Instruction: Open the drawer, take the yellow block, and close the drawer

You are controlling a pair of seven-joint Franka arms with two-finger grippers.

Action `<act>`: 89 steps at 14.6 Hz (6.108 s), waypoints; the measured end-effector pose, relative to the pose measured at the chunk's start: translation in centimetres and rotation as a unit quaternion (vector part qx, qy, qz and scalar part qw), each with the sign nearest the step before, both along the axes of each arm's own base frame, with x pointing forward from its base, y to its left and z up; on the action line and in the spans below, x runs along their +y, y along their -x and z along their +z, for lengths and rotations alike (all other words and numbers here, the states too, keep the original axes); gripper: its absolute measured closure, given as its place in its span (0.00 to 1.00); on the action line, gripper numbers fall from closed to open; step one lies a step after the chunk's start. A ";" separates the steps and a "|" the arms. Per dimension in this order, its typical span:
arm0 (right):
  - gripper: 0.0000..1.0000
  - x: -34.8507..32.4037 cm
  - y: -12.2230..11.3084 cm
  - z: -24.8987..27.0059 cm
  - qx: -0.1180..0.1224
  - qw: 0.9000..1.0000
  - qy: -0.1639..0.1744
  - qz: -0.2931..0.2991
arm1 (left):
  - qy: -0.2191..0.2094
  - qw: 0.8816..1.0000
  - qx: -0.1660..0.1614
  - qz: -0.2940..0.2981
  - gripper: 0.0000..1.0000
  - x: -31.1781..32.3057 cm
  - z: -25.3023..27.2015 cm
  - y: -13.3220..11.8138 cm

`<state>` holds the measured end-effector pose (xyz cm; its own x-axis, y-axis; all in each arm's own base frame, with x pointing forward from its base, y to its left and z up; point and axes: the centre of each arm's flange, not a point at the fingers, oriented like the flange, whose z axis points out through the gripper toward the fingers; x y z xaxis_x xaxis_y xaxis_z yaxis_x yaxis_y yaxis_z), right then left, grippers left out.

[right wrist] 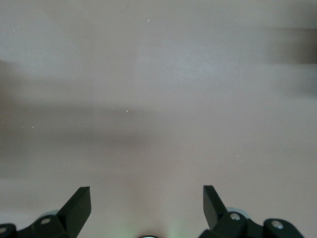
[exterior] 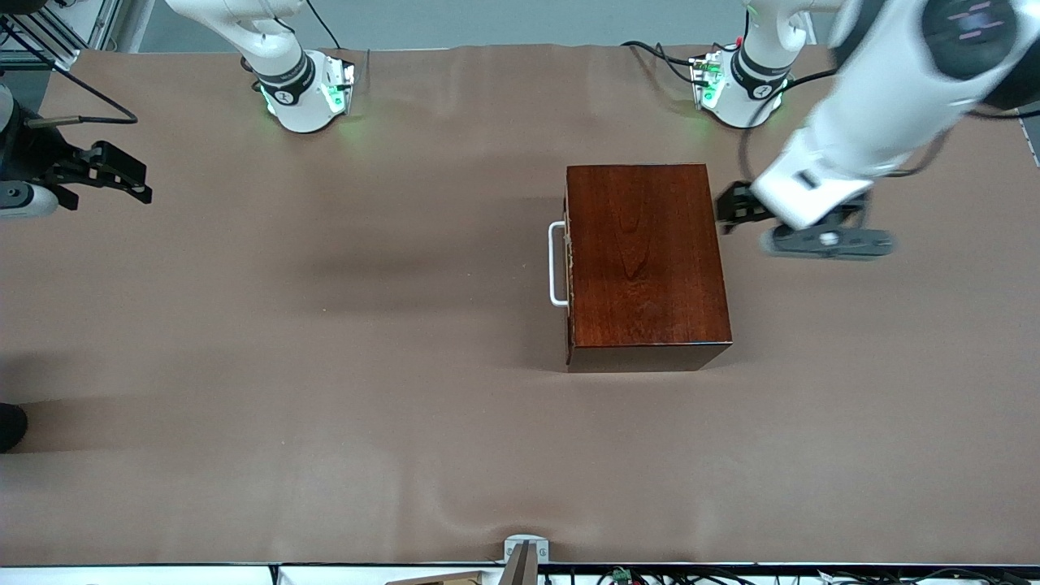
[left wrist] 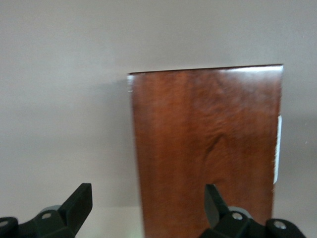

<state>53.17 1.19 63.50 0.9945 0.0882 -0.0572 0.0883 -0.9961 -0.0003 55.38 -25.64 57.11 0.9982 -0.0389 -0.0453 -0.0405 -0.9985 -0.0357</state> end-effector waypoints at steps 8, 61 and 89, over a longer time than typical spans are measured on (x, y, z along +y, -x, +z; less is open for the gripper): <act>0.00 0.0 0.0 0.0 0.000 1.000 0.000 0.000 | -0.035 0.998 -0.041 -0.037 0.00 -15.8 -9.1 0.4; 0.00 0.8 -0.6 0.3 -0.013 1.000 -0.003 0.007 | 0.023 0.977 -0.177 0.121 0.00 -36.5 -27.7 10.1; 0.00 3.0 -3.2 -3.7 0.023 0.991 0.002 -0.135 | -0.117 0.985 -0.109 0.057 0.00 -14.3 3.1 5.2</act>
